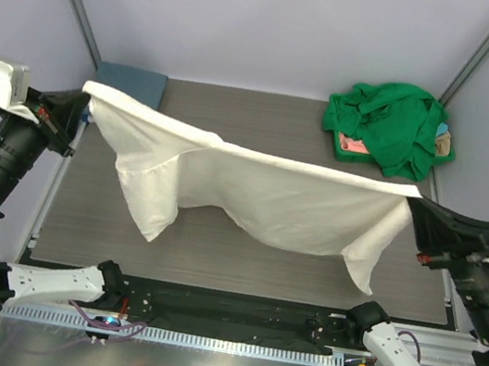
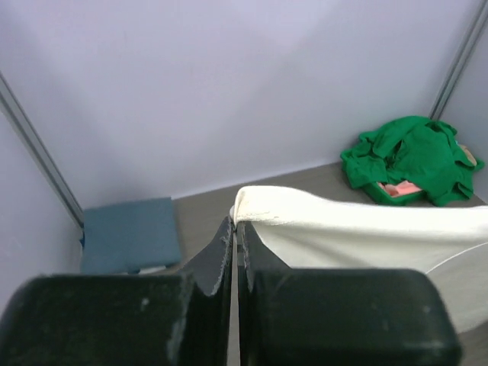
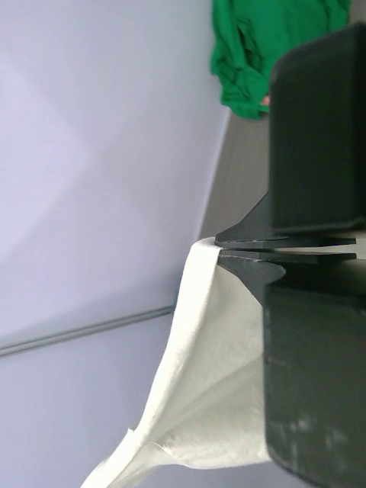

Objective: Fold and stack the t-shirts

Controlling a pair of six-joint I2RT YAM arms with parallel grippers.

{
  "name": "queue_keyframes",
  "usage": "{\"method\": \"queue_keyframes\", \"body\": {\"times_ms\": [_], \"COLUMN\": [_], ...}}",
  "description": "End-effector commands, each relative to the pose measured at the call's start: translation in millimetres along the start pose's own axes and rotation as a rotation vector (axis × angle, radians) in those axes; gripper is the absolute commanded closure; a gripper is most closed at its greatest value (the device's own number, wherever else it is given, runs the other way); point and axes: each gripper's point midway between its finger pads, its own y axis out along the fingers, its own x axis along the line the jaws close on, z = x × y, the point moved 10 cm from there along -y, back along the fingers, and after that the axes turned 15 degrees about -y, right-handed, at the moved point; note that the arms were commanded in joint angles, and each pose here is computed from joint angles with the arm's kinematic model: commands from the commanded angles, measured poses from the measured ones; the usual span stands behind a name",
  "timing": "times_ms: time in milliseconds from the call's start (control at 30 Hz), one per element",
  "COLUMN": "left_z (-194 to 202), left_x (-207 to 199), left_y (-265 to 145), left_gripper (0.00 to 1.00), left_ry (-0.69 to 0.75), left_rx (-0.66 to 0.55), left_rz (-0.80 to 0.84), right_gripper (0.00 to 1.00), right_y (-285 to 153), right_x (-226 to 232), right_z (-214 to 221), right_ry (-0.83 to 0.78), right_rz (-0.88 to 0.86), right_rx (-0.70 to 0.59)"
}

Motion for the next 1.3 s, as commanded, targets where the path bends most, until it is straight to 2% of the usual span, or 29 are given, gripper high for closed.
{"method": "queue_keyframes", "body": {"times_ms": [0,200,233,267,300,367,400,467,500,533,567,600,633,667,700,733,767,800,833,867,900,933,1033,1100,1133,1167,1200,1233,1267], "left_z": [-32,-56,-58,-55,-57,-54,-43,-41,-22,-21,-10,22,39,68,91,139,161,168,198,210,222,228,246,244,255,257,241,271,276], "left_x": [-6,-24,-28,-37,-43,-55,-72,-72,-79,-49,-37,-24,9,28,46,78,91,97,106,105,106,107,108,109,112,111,104,107,104], "left_y": [11,25,30,46,57,80,105,130,157,177,194,233,259,286,307,342,351,359,371,375,376,376,371,357,345,337,323,305,300], "left_gripper": [1.00,1.00,1.00,1.00,1.00,1.00,1.00,1.00,1.00,1.00,1.00,1.00,1.00,1.00,1.00,0.96,0.81,0.41,0.22,0.09,0.01,0.00,0.00,0.01,0.02,0.02,0.02,0.02,0.02], "left_ry": [0.126,0.153,0.172,0.256,0.287,0.392,0.482,0.496,0.447,0.430,0.394,0.357,0.353,0.346,0.327,0.238,0.193,0.141,0.098,0.079,0.066,0.060,-0.011,-0.034,-0.039,-0.050,-0.103,-0.122,-0.172], "left_rx": [-0.129,-0.261,-0.272,-0.255,-0.271,-0.257,-0.217,-0.202,-0.156,-0.118,-0.073,0.019,0.079,0.162,0.225,0.337,0.408,0.423,0.495,0.531,0.569,0.593,0.671,0.686,0.731,0.735,0.687,0.780,0.761], "left_rz": [0.029,0.116,0.109,0.068,0.033,-0.061,-0.088,-0.130,-0.057,-0.152,-0.165,-0.189,-0.234,-0.271,-0.298,-0.338,-0.385,-0.411,-0.418,-0.379,-0.383,-0.386,-0.453,-0.548,-0.586,-0.608,-0.612,-0.633,-0.623], "right_gripper": [0.99,0.99,0.99,0.99,0.99,0.99,0.99,0.99,0.99,0.99,0.99,0.99,0.99,0.99,0.99,0.99,0.87,0.65,0.28,0.15,0.09,0.02,0.01,0.01,0.00,0.00,0.00,0.00,0.00], "right_y": [-16,5,14,20,49,75,115,149,165,180,212,222,233,250,251,251,258,257,258,252,250,247,238,232,230,224,224,223,221], "right_x": [-8,-15,-17,-24,-28,-37,-41,-50,-53,-56,-58,-65,-71,-77,-80,-93,-96,-94,-91,-89,-89,-86,-75,-58,-53,-44,-39,-36,-29], "right_z": [-37,-56,-58,-64,-55,-50,-23,11,32,54,106,133,164,210,236,252,273,279,282,288,281,276,263,260,261,272,276,284,296], "right_ry": [-0.122,-0.164,-0.165,-0.164,-0.181,-0.175,-0.176,-0.183,-0.196,-0.212,-0.231,-0.225,-0.214,-0.206,-0.148,-0.126,-0.107,-0.090,-0.085,-0.082,-0.071,-0.049,-0.007,0.009,0.013,0.033,0.051,0.073,0.107], "right_rz": [0.053,0.115,0.122,0.200,0.213,0.292,0.301,0.394,0.426,0.451,0.462,0.506,0.528,0.547,0.594,0.647,0.638,0.613,0.589,0.586,0.590,0.587,0.560,0.497,0.478,0.437,0.412,0.390,0.347], "right_rx": [-0.151,-0.193,-0.197,-0.189,-0.119,-0.044,0.097,0.251,0.341,0.421,0.580,0.672,0.759,0.886,0.990,1.059,1.127,1.151,1.152,1.167,1.125,1.102,1.038,1.015,1.009,1.035,1.024,1.037,1.063]}}
